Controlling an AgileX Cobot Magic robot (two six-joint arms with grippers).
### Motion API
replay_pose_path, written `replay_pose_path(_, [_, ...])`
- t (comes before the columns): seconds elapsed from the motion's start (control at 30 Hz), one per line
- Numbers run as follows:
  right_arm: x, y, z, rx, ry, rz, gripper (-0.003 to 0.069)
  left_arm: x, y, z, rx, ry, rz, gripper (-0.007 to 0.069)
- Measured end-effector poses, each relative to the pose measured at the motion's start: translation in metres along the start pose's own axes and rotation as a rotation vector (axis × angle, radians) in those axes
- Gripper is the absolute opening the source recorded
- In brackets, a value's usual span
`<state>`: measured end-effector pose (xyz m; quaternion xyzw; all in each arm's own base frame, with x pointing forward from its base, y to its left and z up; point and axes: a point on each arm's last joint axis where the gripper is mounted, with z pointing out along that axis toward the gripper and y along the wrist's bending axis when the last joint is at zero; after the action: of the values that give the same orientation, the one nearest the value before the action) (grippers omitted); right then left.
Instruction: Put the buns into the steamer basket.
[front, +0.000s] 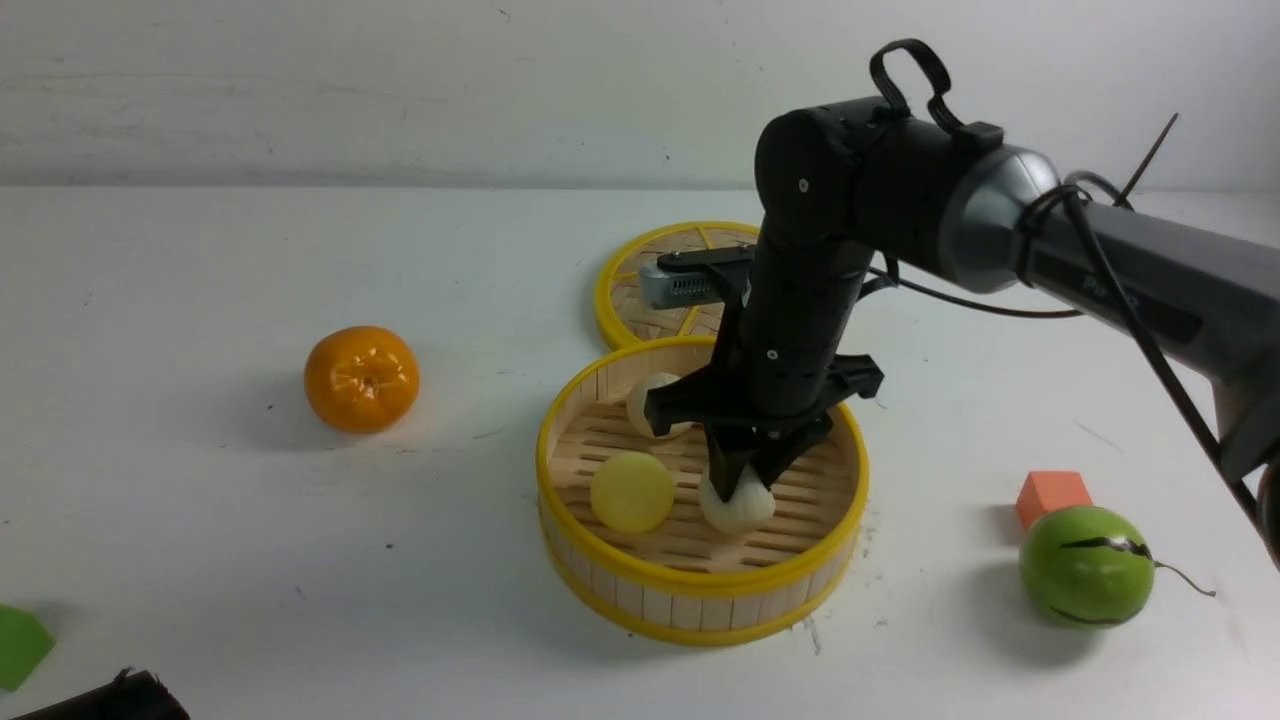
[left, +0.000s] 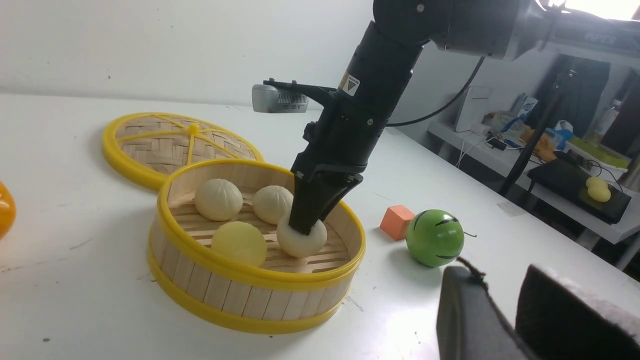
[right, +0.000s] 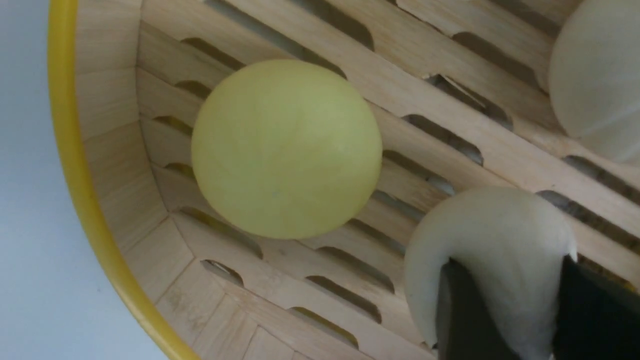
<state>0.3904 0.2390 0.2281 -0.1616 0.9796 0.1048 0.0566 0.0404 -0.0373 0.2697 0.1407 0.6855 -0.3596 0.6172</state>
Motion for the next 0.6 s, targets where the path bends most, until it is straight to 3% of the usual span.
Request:
replay_pose_path(0.13, [0.0,0.001,0.0,-0.014,0.0,0.005,0.0394,0.0,0.0,0.0,0.0,0.0,0.0,0.0164])
replay_pose_path(0.3, [0.0,0.002,-0.006,-0.019,-0.014,0.008,0.0471,0.0,0.0,0.0,0.0,0.0,0.0,0.0165])
replay_pose_path(0.6, [0.013,0.01,-0.069,-0.044,-0.14,-0.014,0.0441,0.0,0.0,0.0,0.0,0.0,0.0,0.0178])
